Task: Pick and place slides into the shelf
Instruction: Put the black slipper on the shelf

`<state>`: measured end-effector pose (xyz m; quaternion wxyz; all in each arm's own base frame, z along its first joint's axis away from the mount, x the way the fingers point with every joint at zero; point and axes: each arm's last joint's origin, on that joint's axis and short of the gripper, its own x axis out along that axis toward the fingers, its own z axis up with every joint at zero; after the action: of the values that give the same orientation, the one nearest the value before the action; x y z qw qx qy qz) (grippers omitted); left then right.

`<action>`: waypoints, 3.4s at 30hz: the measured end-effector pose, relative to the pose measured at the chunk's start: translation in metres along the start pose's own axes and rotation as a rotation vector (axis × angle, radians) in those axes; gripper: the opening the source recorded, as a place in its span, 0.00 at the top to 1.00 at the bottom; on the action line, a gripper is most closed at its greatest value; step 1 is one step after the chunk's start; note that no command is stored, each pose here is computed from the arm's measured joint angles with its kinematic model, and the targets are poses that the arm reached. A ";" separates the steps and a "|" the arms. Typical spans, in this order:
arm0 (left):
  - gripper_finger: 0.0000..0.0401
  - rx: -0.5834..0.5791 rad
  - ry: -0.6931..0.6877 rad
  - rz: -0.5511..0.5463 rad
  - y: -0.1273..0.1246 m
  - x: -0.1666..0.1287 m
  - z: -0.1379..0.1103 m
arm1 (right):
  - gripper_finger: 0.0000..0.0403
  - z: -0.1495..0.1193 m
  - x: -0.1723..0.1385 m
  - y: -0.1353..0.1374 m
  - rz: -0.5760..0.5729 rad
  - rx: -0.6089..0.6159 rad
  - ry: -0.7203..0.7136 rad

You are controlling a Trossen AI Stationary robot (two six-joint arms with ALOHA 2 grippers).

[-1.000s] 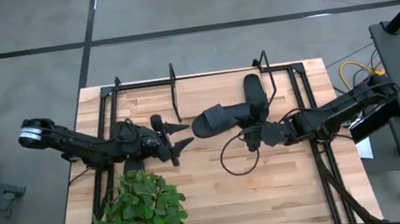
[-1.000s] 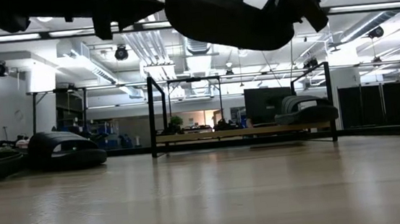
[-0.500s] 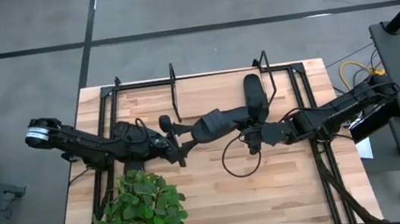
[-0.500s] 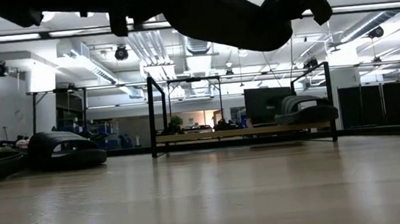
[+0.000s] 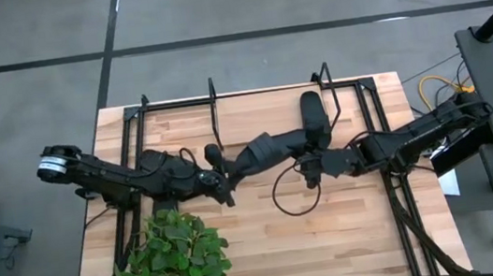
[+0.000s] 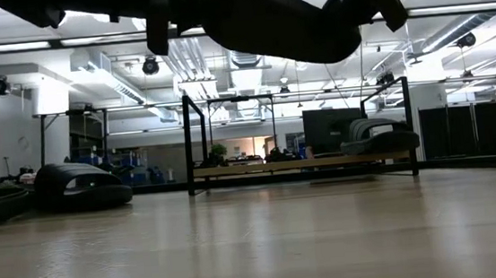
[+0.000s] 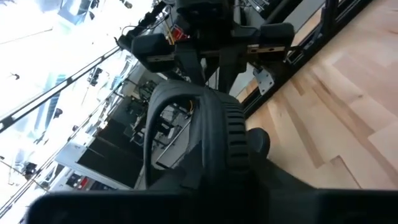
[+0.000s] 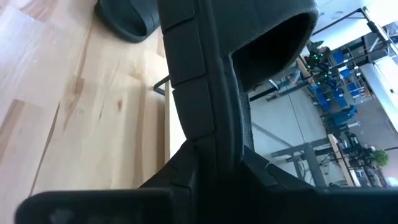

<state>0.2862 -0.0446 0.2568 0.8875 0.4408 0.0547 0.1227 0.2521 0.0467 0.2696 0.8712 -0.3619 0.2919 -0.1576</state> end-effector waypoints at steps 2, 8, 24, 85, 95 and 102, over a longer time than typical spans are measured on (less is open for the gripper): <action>0.95 -0.005 0.005 0.010 0.001 0.000 0.000 | 0.79 0.001 0.000 -0.001 -0.004 0.010 -0.003; 0.95 -0.014 0.051 0.065 0.005 -0.001 0.000 | 0.69 0.007 -0.005 -0.009 -0.091 0.049 0.014; 0.96 0.045 0.406 0.214 0.033 0.017 -0.020 | 0.65 0.014 -0.021 -0.030 -0.193 0.220 -0.008; 0.96 0.386 0.090 0.126 0.026 0.075 0.027 | 0.66 -0.023 -0.035 -0.115 0.348 0.510 -0.270; 0.91 0.311 0.081 0.137 0.028 0.074 0.028 | 0.97 -0.024 -0.040 -0.117 0.324 0.500 -0.278; 0.89 0.152 0.063 0.074 0.036 0.060 0.027 | 0.98 -0.028 -0.046 -0.116 0.322 0.451 -0.311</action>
<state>0.3434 -0.0286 0.3022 0.8441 0.5046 0.0754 0.1649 0.1910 -0.0259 0.3559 0.9774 -0.1286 0.1666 -0.0215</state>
